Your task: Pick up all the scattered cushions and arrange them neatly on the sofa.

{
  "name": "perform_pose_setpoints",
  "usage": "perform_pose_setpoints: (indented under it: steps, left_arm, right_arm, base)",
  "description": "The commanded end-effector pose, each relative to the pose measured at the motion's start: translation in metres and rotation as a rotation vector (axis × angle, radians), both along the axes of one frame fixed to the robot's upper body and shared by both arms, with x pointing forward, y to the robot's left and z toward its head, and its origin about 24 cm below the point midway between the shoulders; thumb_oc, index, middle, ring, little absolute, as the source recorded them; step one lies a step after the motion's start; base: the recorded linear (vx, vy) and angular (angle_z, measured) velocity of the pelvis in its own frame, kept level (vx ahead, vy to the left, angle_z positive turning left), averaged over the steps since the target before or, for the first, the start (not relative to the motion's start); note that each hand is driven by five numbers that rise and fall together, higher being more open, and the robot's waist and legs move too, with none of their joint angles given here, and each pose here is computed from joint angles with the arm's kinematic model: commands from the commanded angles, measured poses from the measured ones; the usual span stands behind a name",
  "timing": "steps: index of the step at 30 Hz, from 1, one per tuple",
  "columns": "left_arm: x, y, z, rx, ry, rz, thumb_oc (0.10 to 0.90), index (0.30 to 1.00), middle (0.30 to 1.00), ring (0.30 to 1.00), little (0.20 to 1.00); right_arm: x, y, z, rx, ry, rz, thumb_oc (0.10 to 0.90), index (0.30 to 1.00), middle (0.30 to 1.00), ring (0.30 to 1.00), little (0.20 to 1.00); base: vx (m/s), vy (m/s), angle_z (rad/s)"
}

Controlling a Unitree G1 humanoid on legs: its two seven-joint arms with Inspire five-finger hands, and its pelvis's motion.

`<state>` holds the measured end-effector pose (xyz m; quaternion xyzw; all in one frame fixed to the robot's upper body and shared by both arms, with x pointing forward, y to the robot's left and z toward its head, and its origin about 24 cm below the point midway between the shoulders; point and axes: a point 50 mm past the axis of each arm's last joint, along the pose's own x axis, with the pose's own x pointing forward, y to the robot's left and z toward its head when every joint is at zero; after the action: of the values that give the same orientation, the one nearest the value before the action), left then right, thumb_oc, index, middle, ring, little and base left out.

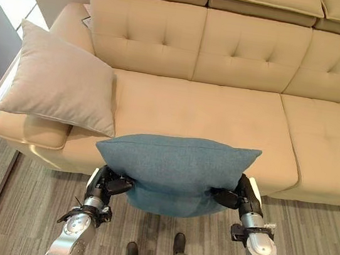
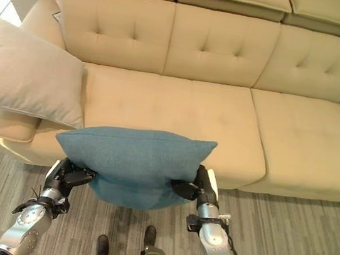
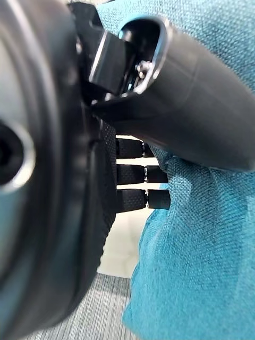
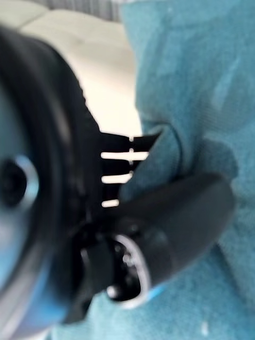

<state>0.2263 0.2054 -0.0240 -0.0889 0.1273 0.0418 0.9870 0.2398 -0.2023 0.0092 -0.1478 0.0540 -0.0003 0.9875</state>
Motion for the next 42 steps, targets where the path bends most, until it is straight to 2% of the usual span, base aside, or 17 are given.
perform_pose_setpoints:
  steps: [1, 10, 17, 23, 24, 33, 42]
  left_arm:
    - [0.019, -0.03, 0.047, -0.046, -0.292, -0.129, 0.4, 0.3, 0.3, 0.3, 0.3]
    - [0.025, -0.048, 0.046, -0.097, -0.281, -0.173, 0.4, 0.3, 0.3, 0.3, 0.3]
    - [0.028, -0.046, 0.049, -0.06, -0.283, -0.172, 0.4, 0.3, 0.3, 0.3, 0.3]
    - [0.028, -0.045, 0.052, -0.066, -0.293, -0.164, 0.4, 0.3, 0.3, 0.3, 0.3]
    - [0.019, -0.042, 0.045, -0.057, -0.263, -0.178, 0.4, 0.3, 0.3, 0.3, 0.3]
    - [0.018, -0.034, 0.049, -0.009, -0.273, -0.181, 0.4, 0.3, 0.3, 0.3, 0.3]
    - [0.021, -0.036, 0.049, -0.014, -0.282, -0.185, 0.4, 0.3, 0.3, 0.3, 0.3]
  right_arm:
    - [0.023, 0.012, 0.068, 0.032, -0.353, 0.085, 0.4, 0.3, 0.3, 0.3, 0.3]
    - [0.015, -0.005, 0.059, -0.006, -0.304, 0.039, 0.4, 0.3, 0.3, 0.3, 0.3]
    - [0.016, -0.009, 0.058, 0.012, -0.301, -0.011, 0.4, 0.3, 0.3, 0.3, 0.3]
    - [0.017, -0.007, 0.055, 0.025, -0.292, -0.014, 0.4, 0.3, 0.3, 0.3, 0.3]
    - [0.014, -0.002, 0.052, 0.013, -0.278, 0.008, 0.4, 0.3, 0.3, 0.3, 0.3]
    - [0.015, 0.016, 0.053, 0.06, -0.29, 0.062, 0.4, 0.3, 0.3, 0.3, 0.3]
    - [0.016, 0.013, 0.052, 0.054, -0.285, 0.051, 0.4, 0.3, 0.3, 0.3, 0.3]
  base:
    - [0.32, -0.152, -0.15]
    - [0.18, -0.159, 0.13]
    - [0.19, -0.026, 0.04]
    - [0.14, 0.067, -0.16]
    - [0.41, 0.28, -0.25]
    - [0.15, 0.193, -0.1]
    - [0.17, 0.021, 0.1]
